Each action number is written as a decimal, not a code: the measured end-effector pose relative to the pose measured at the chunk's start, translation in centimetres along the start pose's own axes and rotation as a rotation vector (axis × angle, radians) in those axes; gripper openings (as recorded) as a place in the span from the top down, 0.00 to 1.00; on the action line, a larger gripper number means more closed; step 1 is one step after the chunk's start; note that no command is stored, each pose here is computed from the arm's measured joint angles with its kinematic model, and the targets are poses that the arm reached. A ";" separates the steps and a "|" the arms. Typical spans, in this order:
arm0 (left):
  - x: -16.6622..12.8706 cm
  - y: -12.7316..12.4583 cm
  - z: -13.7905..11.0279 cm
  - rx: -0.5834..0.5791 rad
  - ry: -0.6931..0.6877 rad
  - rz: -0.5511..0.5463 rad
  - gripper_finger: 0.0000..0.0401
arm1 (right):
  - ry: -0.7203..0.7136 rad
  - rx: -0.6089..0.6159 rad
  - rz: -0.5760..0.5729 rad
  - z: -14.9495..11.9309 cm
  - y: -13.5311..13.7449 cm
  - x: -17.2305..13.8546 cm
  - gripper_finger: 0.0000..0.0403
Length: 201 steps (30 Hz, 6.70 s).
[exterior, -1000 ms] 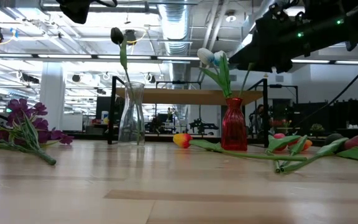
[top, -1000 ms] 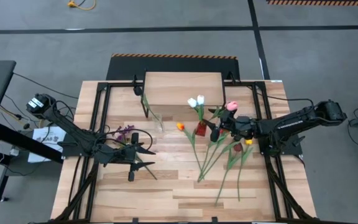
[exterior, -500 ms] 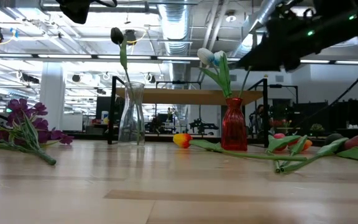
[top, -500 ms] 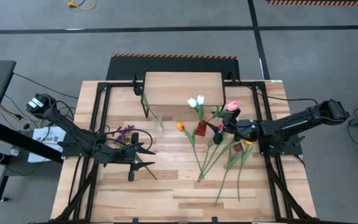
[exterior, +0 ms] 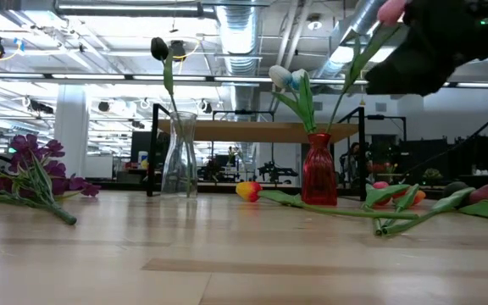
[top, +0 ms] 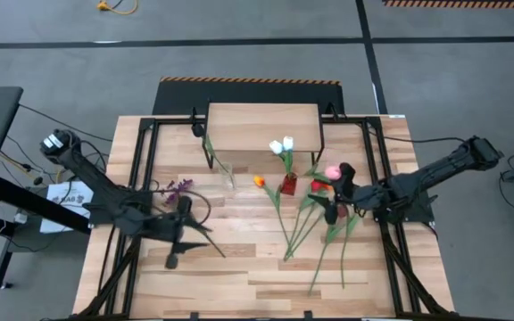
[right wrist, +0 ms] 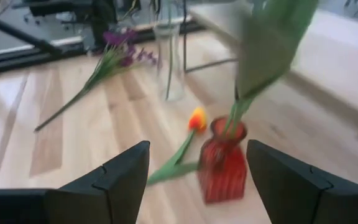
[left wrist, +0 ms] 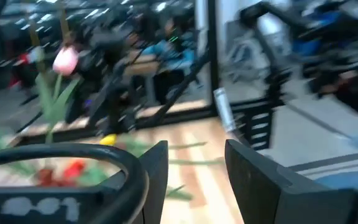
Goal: Pick and place flowers into a vace then onto a shelf
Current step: Put the violet flowers into the red vase
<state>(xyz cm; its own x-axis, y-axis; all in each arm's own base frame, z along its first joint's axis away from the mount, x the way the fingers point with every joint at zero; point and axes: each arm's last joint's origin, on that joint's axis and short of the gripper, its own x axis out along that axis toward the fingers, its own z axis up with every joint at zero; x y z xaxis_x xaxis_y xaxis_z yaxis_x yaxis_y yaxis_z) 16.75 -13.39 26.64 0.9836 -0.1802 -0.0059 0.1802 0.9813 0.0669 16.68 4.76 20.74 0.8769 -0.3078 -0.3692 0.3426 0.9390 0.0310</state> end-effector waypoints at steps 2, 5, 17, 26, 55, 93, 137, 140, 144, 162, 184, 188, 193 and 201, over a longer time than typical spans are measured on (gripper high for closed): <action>-0.8 -0.8 0.5 0.010 -0.029 -0.053 0.63 | 0.013 0.012 0.021 -0.3 0.4 -0.2 0.35; -2.0 -2.2 1.3 0.032 -0.095 -0.134 0.63 | 0.033 0.024 0.054 -0.8 1.3 -0.2 0.35; -4.6 -5.0 2.0 0.124 -0.154 -0.170 0.63 | -0.041 0.004 0.160 -2.5 6.1 0.6 0.35; -4.6 -5.0 1.5 0.140 -0.113 -0.147 0.63 | -0.081 -0.024 0.254 -5.8 10.0 2.2 0.35; -1.8 0.4 -5.6 -0.105 0.516 0.138 0.63 | -0.193 -0.167 0.262 -4.6 11.6 4.1 0.35; 1.3 2.3 -11.4 0.259 1.261 0.210 0.63 | -0.165 -0.041 0.296 -4.9 12.0 3.6 0.35; 4.4 0.8 -14.0 0.298 1.183 0.039 0.98 | -0.158 -0.002 0.307 -5.0 12.2 3.3 0.35; 4.9 0.4 -13.7 0.329 1.121 -0.007 0.99 | -0.158 -0.002 0.307 -5.0 12.2 3.3 0.35; 5.7 -0.3 -13.2 0.376 1.015 -0.054 0.98 | -0.158 -0.001 0.307 -5.0 12.2 3.3 0.35; 8.0 -2.4 -9.3 0.603 0.751 0.062 0.98 | -0.158 -0.001 0.307 -5.0 12.2 3.3 0.35; 7.3 -8.0 -4.7 0.915 0.574 -0.070 0.98 | -0.159 0.000 0.308 -5.0 12.2 3.3 0.35; 7.3 -7.9 -4.7 1.096 0.576 -0.094 0.98 | -0.163 0.005 0.310 -4.9 12.2 3.3 0.35; 7.3 -7.9 -4.6 1.348 0.576 -0.165 0.98 | -0.163 0.004 0.310 -4.9 12.2 3.3 0.35; 7.7 -8.2 -3.9 1.508 0.497 -0.182 0.98 | -0.162 0.005 0.311 -4.9 12.2 3.3 0.35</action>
<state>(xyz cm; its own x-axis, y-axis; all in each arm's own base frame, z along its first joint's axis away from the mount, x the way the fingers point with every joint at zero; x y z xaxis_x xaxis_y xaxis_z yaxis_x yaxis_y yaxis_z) 22.90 -22.61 22.16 0.9091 0.0524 -0.4132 0.4160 -0.0651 0.9070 22.10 15.93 15.32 0.9816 -0.0275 -0.1889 0.0515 0.9910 0.1235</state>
